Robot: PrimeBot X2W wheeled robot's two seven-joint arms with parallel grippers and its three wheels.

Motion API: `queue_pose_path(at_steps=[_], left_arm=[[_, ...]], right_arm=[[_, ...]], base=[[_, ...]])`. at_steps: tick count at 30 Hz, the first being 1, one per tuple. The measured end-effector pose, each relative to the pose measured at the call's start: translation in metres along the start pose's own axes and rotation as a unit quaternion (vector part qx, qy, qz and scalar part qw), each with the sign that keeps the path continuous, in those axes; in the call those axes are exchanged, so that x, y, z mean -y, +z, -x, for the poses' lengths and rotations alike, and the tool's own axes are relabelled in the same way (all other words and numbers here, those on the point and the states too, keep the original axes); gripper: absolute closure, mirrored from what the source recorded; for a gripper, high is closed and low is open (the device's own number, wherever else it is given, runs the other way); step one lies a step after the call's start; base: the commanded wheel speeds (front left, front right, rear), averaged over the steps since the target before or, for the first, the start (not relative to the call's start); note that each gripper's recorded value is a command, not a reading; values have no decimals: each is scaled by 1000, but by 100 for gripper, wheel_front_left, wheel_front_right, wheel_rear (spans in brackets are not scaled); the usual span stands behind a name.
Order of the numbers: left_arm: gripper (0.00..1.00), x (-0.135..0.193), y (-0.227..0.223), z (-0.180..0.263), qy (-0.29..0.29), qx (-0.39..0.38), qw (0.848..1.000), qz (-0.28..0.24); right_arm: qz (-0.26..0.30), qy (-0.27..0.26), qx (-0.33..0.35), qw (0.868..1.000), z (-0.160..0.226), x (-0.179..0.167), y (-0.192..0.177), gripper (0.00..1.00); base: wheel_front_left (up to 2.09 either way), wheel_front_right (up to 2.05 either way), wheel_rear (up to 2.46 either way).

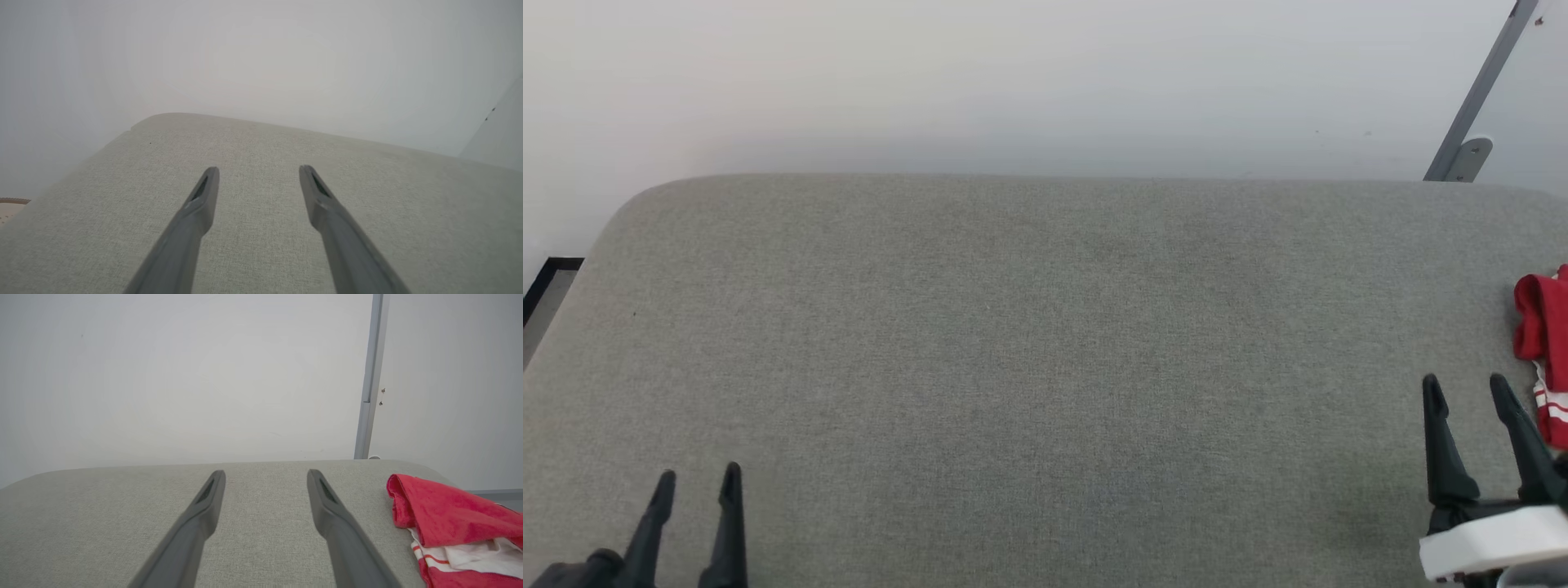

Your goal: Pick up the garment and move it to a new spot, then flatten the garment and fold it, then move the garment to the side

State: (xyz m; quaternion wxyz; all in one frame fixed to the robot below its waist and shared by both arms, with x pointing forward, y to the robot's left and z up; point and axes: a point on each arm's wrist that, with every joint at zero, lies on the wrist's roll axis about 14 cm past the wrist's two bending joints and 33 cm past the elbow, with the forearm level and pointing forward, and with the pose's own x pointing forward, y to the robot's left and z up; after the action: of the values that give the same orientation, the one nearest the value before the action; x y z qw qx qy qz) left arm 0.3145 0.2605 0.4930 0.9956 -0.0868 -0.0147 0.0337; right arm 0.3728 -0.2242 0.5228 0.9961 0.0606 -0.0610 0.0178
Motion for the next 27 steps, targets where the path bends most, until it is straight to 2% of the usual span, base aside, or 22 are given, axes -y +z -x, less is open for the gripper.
queue_pose_path(at_steps=[11, 27], left_arm=[[0, 12, -4, 3, -27, -10, 1000, -2], [0, 21, -3, 0, -38, -7, 999, 5]], right_arm=[[-31, -13, -8, 999, 19, -7, -9, 0], [-43, -27, -16, 999, 31, -5, -15, 0]], base=[[0, 0, 0], [0, 0, 0]])
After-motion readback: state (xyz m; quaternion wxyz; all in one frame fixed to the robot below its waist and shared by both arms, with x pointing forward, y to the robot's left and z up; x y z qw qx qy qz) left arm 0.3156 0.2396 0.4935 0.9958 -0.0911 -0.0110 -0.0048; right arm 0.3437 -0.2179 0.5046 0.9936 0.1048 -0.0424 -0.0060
